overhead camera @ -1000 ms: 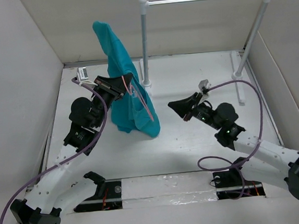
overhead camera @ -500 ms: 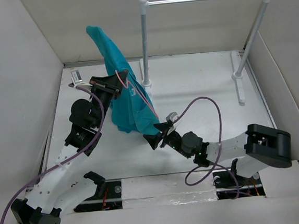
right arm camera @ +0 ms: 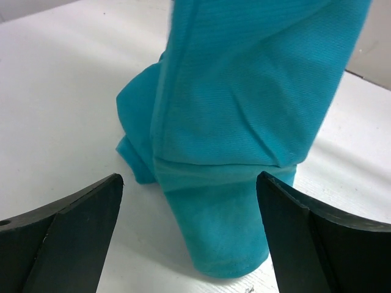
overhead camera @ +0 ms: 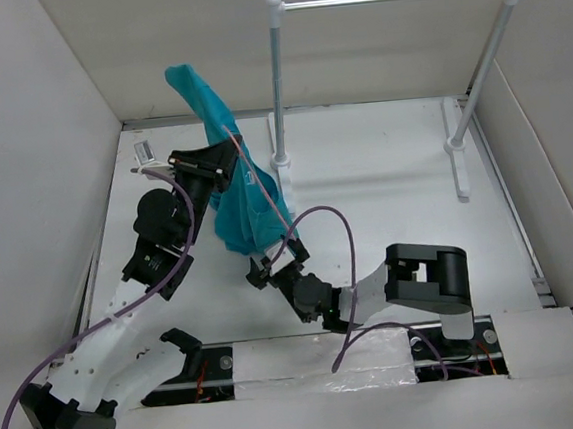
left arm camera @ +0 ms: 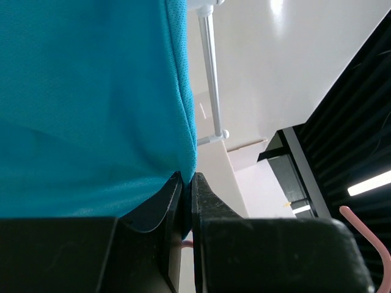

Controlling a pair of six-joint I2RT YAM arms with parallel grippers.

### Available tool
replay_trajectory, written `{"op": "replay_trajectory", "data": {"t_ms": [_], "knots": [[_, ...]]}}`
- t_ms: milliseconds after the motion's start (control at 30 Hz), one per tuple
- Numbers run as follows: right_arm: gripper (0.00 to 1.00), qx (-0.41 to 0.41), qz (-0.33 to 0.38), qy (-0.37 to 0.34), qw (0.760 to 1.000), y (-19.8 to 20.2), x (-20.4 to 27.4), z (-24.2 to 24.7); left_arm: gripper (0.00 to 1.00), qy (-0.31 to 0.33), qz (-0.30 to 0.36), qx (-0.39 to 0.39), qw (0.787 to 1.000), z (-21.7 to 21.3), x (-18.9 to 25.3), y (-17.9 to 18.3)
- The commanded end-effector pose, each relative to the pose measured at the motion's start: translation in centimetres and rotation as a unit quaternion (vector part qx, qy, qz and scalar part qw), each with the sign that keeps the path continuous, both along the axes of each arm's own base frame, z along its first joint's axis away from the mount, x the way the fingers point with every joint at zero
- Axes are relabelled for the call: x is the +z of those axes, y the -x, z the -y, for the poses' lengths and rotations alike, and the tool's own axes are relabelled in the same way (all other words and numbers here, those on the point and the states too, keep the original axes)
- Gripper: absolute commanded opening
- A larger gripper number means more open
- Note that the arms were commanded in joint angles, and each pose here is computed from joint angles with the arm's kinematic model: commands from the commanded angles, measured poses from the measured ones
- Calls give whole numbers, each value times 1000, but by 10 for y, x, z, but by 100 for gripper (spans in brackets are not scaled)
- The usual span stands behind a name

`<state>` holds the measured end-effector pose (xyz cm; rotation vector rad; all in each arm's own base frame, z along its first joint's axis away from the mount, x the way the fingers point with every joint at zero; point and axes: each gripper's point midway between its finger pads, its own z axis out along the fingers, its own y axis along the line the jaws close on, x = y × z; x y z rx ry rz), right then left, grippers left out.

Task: Place the t-shirt on the hanger

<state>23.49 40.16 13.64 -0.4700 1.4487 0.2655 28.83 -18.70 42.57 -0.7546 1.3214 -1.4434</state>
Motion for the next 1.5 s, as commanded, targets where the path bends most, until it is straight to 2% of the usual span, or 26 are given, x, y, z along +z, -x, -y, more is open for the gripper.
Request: {"op": "replay_trajectory", "data": {"t_ms": [0, 133, 233, 333, 367, 433, 467, 667, 733, 800, 833, 900, 933, 967, 1000, 1167, 1200, 1233, 1367, 1467], "knots": [[95, -60, 68, -260, 961, -4, 112, 20, 0, 46, 53, 0, 997, -13, 48, 19], [94, -74, 76, -268, 958, -8, 126, 16, 0, 44, 48, -2, 998, -13, 42, 24], [87, -83, 82, -275, 954, -10, 138, 14, 0, 49, 50, -3, 998, -15, 40, 27], [43, -93, 80, -285, 950, -14, 143, 17, 0, 44, 50, 0, 998, -17, 39, 30], [21, -95, 80, -286, 950, -14, 143, 18, 0, 44, 51, 3, 998, -19, 38, 29], [4, -99, 78, -276, 953, -14, 138, 23, 0, 38, 64, 9, 997, -21, 42, 31], [0, -94, 75, -277, 953, -8, 140, 25, 0, 35, 68, 18, 997, -25, 45, 31], [0, -45, 47, -229, 971, 36, 104, 42, 0, 3, 119, 90, 989, -49, 66, 28], [0, -28, 31, -225, 973, 49, 95, 48, 0, 1, 130, 102, 986, -53, 74, 26], [0, -6, 12, -192, 981, 63, 78, 52, 0, 15, 157, 119, 980, -62, 86, 28], [0, 9, -5, -206, 979, 69, 75, 51, 0, 15, 160, 122, 979, -61, 88, 25], [0, 38, -25, -169, 985, 78, 55, 50, 0, 14, 170, 130, 977, -62, 97, 24], [0, 55, -43, -198, 978, 85, 63, 50, 0, 14, 173, 131, 976, -61, 101, 22], [0, 67, -57, -190, 978, 91, 59, 51, 0, 16, 184, 129, 974, -60, 106, 24], [0, 63, -58, -174, 981, 90, 51, 54, 0, 17, 187, 127, 974, -60, 108, 25], [0, 63, -85, -182, 978, 96, 43, 69, 0, 7, 200, 135, 970, -66, 118, 32], [0, 58, -92, -156, 982, 96, 32, 70, 0, 7, 204, 132, 970, -66, 119, 34], [0, 55, -104, -159, 980, 99, 26, 71, 0, 8, 212, 130, 969, -67, 125, 39], [0, -20, -128, -167, 977, 89, 8, 100, 0, -14, 222, 107, 969, -63, 133, 52], [0, -47, -123, -183, 974, 91, 36, 119, 0, -33, 212, 101, 971, -61, 125, 55]]}}
